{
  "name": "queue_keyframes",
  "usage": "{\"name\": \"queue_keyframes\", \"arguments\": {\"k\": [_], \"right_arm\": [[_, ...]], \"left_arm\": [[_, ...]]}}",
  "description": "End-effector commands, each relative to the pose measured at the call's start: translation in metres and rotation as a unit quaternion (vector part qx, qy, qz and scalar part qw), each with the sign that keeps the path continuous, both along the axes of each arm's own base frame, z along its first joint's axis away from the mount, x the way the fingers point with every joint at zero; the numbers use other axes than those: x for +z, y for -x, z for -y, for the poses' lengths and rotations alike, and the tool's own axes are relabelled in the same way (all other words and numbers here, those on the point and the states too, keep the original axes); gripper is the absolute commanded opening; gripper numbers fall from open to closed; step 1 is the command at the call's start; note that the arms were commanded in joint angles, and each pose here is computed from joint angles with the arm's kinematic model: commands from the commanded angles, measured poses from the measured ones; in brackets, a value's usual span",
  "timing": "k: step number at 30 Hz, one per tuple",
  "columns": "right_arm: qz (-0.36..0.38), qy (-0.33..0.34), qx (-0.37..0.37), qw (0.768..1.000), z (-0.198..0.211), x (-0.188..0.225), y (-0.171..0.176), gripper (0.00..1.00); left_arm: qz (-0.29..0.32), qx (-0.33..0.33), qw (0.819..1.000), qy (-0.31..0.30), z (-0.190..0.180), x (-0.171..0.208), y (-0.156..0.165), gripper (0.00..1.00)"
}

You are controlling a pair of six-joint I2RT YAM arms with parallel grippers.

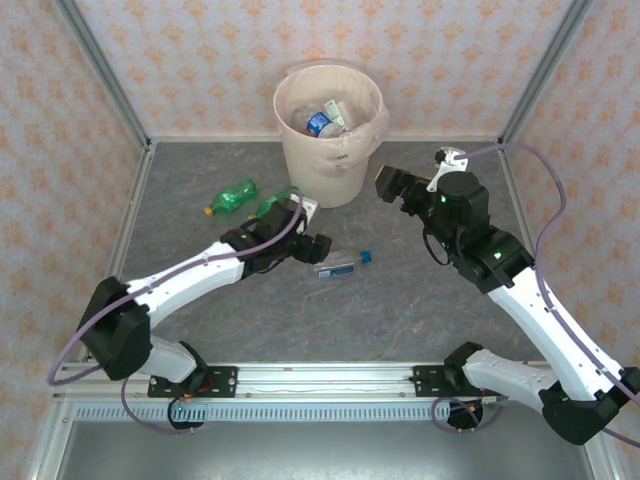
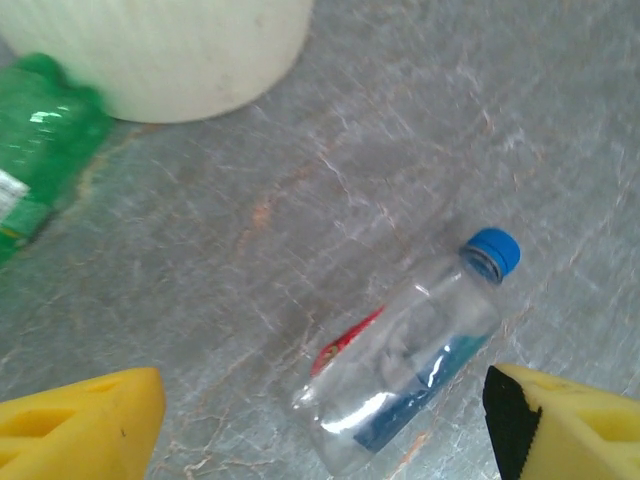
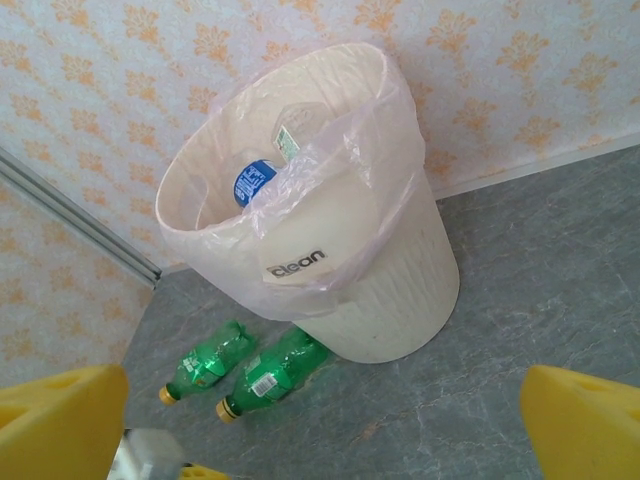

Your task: Put the plastic bottles in the bin

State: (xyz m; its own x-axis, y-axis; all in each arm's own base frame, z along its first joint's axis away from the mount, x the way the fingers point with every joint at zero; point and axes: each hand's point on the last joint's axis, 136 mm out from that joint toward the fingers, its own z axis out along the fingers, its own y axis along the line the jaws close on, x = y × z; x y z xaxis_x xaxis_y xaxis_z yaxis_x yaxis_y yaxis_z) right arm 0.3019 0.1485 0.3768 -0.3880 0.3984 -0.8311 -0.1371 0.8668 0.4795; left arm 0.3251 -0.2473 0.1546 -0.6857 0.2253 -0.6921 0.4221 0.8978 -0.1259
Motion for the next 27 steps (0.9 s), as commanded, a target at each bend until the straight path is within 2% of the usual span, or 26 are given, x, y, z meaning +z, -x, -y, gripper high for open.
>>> {"name": "queue_keyframes", "arguments": {"k": [1, 12, 17, 27], "right_arm": [[0.009, -0.008, 0.005, 1.000, 0.000, 0.014, 0.005, 1.00], [0.009, -0.014, -0.015, 1.000, 0.016, 0.013, 0.017, 1.00], [0.007, -0.011, -0.019, 1.000, 0.019, 0.012, 0.019, 1.00], [0.003, -0.016, -0.014, 1.000, 0.016, 0.009, 0.019, 1.00]], "left_arm": [[0.004, -0.046, 0.998, -0.052, 0.017, -0.012, -0.006, 0.85], [-0.053, -0.140, 0.969, -0.195, 0.059, -0.062, 0.000, 0.83], [-0.066, -0.161, 0.959, -0.226, 0.065, -0.075, 0.006, 0.83], [-0.069, -0.171, 0.939, -0.290, 0.070, -0.101, -0.007, 0.83]]}}
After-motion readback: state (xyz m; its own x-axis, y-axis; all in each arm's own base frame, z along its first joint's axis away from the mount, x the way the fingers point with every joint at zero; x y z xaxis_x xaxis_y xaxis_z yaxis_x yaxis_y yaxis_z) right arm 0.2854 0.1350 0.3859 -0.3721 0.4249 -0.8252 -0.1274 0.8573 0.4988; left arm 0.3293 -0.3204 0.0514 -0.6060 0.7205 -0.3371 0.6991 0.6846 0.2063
